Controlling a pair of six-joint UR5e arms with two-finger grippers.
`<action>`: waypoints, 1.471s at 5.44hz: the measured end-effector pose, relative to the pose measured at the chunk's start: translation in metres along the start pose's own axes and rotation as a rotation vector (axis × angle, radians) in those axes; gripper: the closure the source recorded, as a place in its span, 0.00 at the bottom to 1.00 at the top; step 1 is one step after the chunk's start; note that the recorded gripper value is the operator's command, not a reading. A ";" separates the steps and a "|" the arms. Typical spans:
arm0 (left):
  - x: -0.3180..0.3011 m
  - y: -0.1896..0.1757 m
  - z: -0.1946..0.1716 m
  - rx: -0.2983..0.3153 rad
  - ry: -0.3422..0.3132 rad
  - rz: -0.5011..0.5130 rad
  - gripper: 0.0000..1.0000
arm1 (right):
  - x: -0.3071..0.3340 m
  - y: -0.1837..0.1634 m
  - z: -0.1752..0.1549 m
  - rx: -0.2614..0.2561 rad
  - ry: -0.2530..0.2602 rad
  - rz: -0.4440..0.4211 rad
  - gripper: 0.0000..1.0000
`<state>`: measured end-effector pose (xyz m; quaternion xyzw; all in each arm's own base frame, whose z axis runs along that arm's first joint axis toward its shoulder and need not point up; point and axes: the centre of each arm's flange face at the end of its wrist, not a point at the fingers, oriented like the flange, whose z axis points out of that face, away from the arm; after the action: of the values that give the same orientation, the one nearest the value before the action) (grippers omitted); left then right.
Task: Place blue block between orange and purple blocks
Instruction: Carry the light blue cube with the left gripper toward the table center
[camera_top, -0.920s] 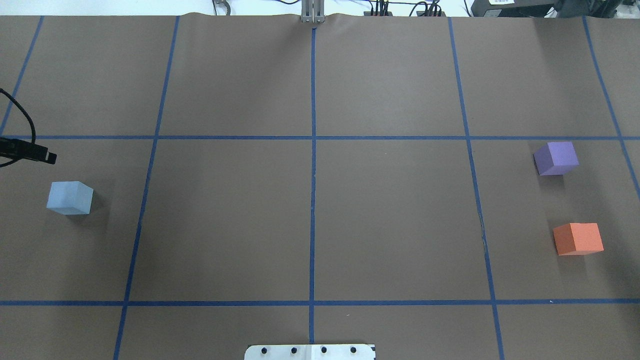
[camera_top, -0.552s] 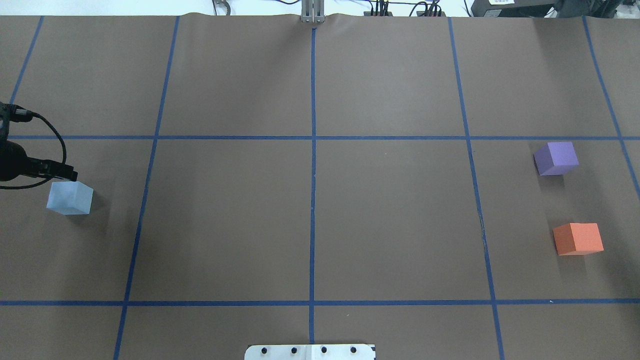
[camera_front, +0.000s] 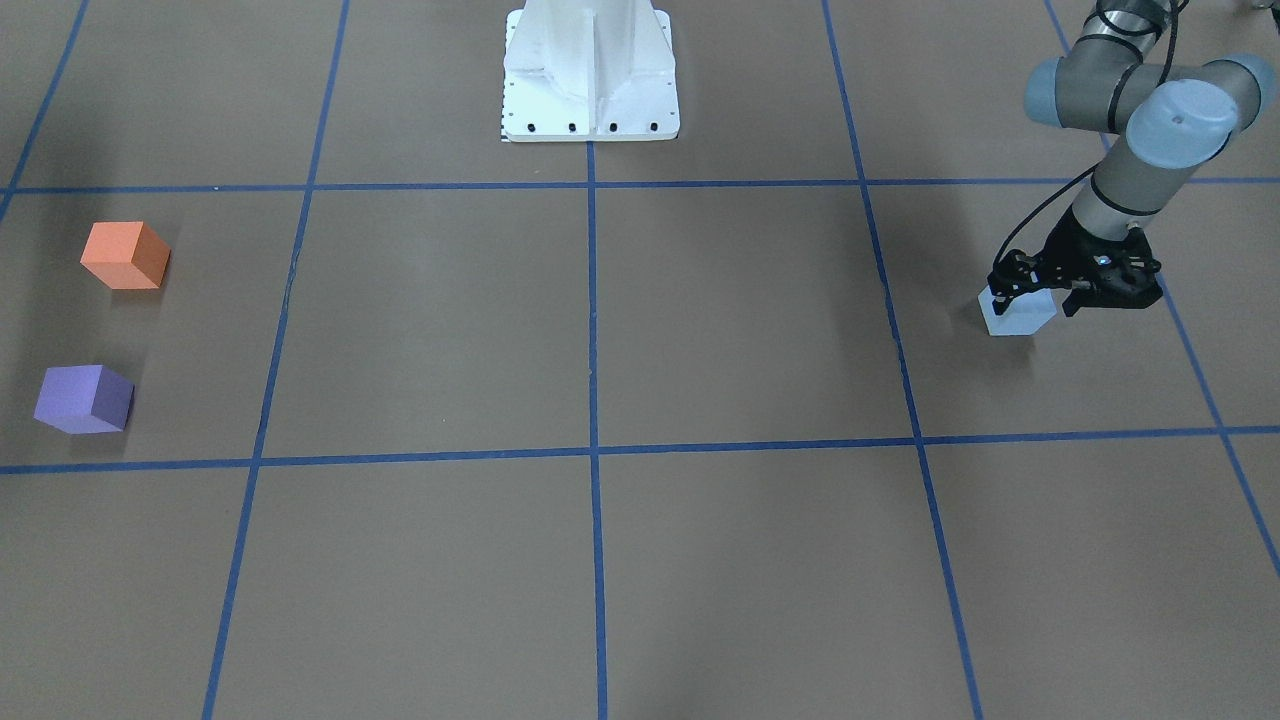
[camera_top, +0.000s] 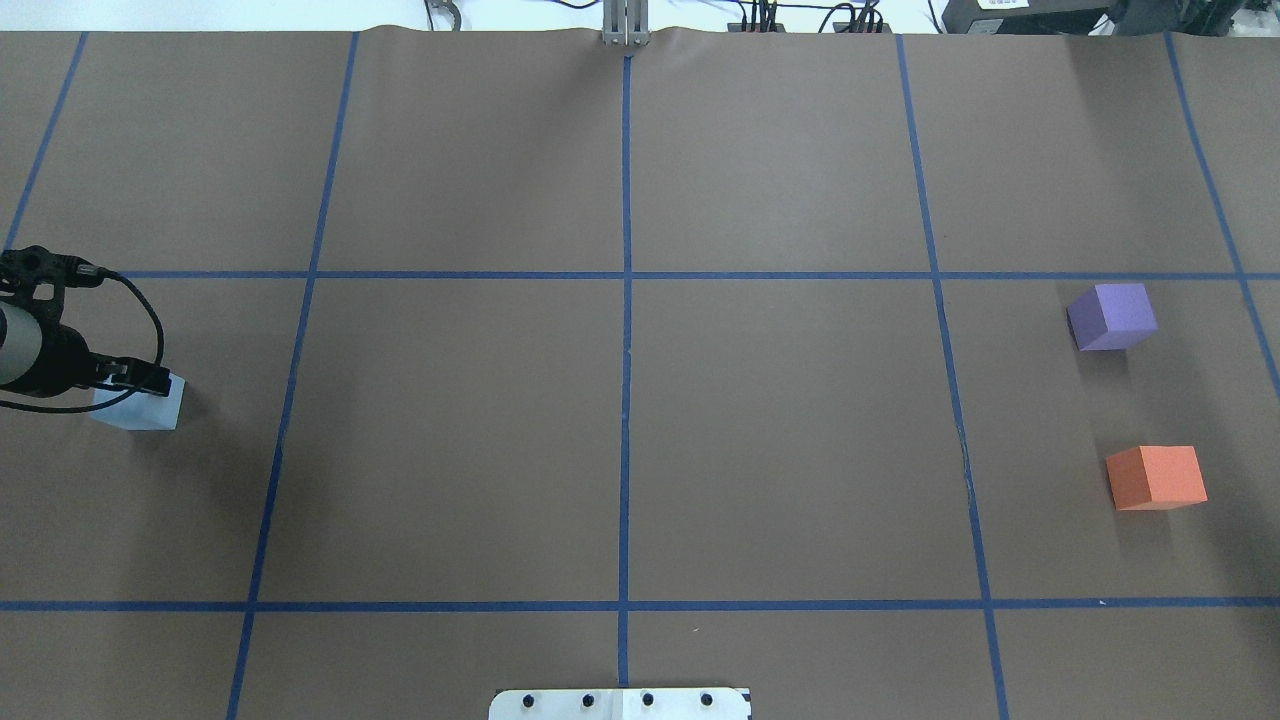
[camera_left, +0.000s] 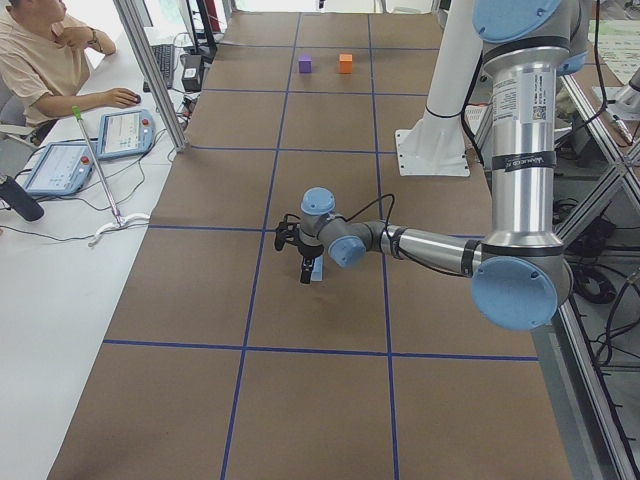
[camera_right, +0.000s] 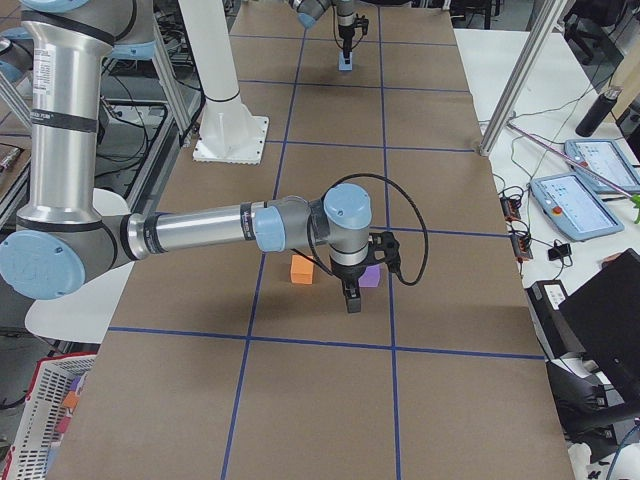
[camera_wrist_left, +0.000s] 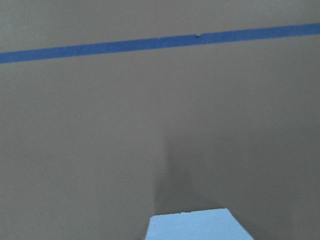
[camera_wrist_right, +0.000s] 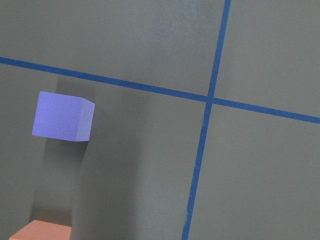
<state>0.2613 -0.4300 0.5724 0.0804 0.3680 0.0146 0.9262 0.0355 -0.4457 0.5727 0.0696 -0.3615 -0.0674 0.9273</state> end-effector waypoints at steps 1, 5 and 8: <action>0.002 0.002 0.002 -0.003 -0.001 0.004 1.00 | 0.000 0.000 0.000 0.000 0.000 -0.001 0.00; 0.071 -0.022 -0.044 0.004 0.026 0.031 1.00 | 0.000 0.000 0.000 0.000 0.000 -0.001 0.00; 0.349 -0.095 -0.074 -0.075 0.079 -0.018 1.00 | -0.002 0.000 0.002 0.014 -0.004 -0.020 0.00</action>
<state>0.4619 -0.4839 0.2677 0.0419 0.4044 0.0232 0.9133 0.0328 -0.4453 0.5724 0.0798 -0.3629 -0.0744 0.9254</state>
